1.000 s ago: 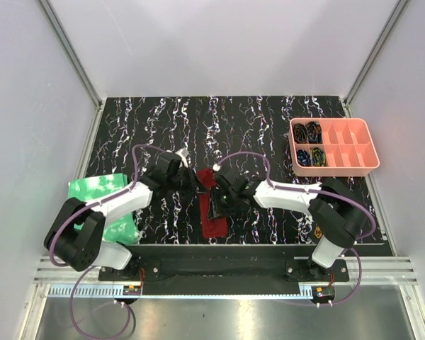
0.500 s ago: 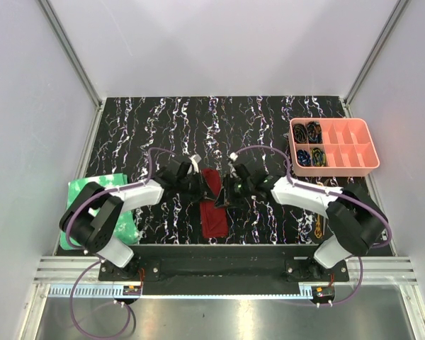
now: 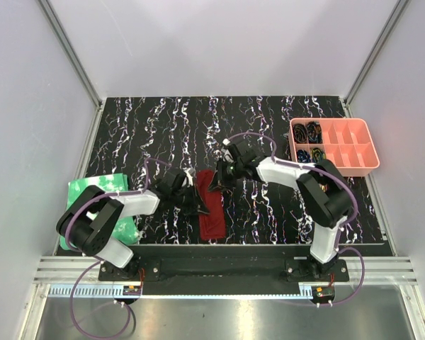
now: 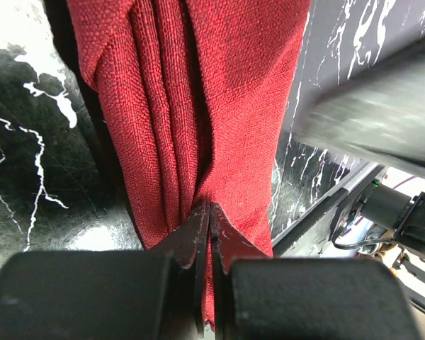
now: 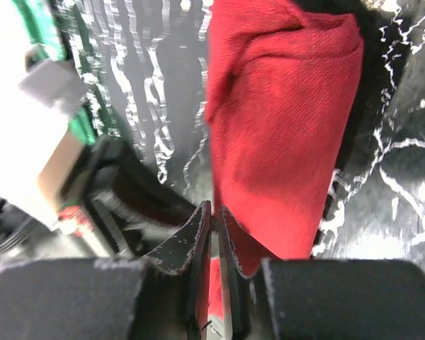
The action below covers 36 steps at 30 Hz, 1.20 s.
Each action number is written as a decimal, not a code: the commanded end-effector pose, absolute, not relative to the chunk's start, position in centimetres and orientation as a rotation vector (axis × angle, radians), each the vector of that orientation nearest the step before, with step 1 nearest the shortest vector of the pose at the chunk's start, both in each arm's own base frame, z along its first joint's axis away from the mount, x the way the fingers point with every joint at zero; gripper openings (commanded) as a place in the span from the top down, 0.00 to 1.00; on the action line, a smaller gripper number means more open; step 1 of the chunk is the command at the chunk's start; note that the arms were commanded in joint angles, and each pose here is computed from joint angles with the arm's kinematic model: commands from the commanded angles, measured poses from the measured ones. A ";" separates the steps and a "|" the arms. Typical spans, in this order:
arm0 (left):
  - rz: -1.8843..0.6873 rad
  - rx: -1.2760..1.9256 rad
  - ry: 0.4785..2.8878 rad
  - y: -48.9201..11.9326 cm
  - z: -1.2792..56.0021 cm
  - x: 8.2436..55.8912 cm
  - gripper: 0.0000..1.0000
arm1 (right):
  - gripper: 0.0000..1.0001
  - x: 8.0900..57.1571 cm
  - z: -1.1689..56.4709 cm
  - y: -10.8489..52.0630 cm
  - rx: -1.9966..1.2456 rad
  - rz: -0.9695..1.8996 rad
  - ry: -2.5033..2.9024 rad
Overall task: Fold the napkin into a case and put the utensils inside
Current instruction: Smooth out the smaller rectangle-folded napkin at the center of the board.
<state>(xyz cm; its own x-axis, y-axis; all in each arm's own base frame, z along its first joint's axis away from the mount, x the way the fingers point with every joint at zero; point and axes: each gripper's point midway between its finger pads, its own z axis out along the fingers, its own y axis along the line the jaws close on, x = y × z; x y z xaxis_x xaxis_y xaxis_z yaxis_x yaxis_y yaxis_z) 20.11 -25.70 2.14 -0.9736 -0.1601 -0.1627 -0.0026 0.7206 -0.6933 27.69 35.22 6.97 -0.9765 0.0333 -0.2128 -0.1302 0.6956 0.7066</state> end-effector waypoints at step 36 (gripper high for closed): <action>-0.793 -0.104 2.613 -21.9 4.2 22.0 0.58 | 0.84 32.9 5.7 39.5 -0.029 1.383 2.629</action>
